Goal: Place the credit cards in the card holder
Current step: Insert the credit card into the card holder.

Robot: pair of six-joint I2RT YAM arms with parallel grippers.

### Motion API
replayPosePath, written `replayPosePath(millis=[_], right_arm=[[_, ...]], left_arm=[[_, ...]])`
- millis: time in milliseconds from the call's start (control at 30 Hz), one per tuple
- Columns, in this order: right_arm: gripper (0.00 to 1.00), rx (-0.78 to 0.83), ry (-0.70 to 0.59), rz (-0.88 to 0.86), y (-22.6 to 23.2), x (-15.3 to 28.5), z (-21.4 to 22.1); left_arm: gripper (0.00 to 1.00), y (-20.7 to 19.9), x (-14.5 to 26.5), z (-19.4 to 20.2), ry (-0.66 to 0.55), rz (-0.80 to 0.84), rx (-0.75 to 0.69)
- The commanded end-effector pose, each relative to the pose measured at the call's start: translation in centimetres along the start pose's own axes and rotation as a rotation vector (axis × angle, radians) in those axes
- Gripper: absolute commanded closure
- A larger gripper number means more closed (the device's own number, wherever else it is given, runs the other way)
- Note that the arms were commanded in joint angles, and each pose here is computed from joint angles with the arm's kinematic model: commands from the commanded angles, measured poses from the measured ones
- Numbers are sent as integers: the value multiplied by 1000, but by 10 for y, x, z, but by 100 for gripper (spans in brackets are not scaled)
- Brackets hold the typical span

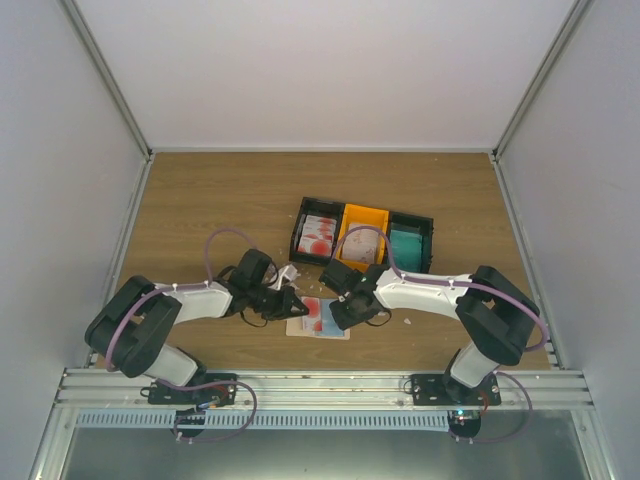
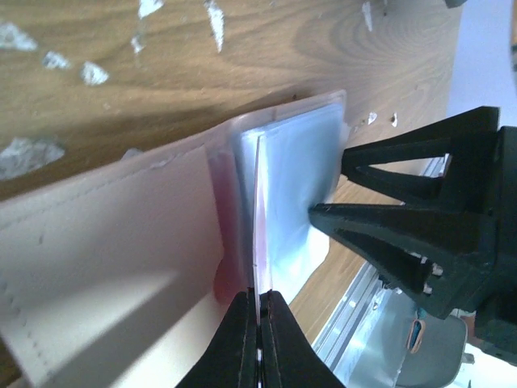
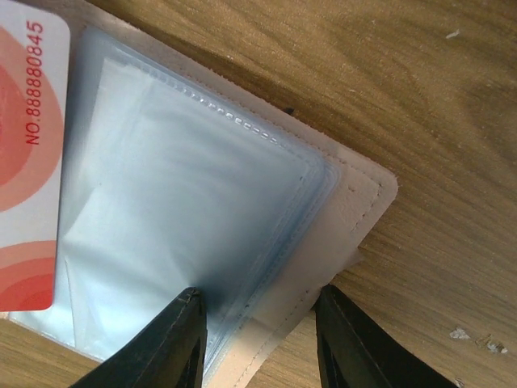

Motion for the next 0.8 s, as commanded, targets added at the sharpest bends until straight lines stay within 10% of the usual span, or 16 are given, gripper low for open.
replayPosePath(millis=[0,767], right_arm=[[63,-9,43,39,-8,-10,14],[63,-4,32,27,-7,-14,13]], left_arm=[[100,6,0,6,-14,-21,38],[100,4,-16,9,28,48,54]])
Point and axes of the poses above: each gripper's point midway between its finger pads, its own x axis back along the fingers, its own y axis along the line the jaws close on, z = x × y, the point moved 1 cm from there along x, back along the fingers, and after that the axes turned 1 degree about -x, right-handed, at the moved point
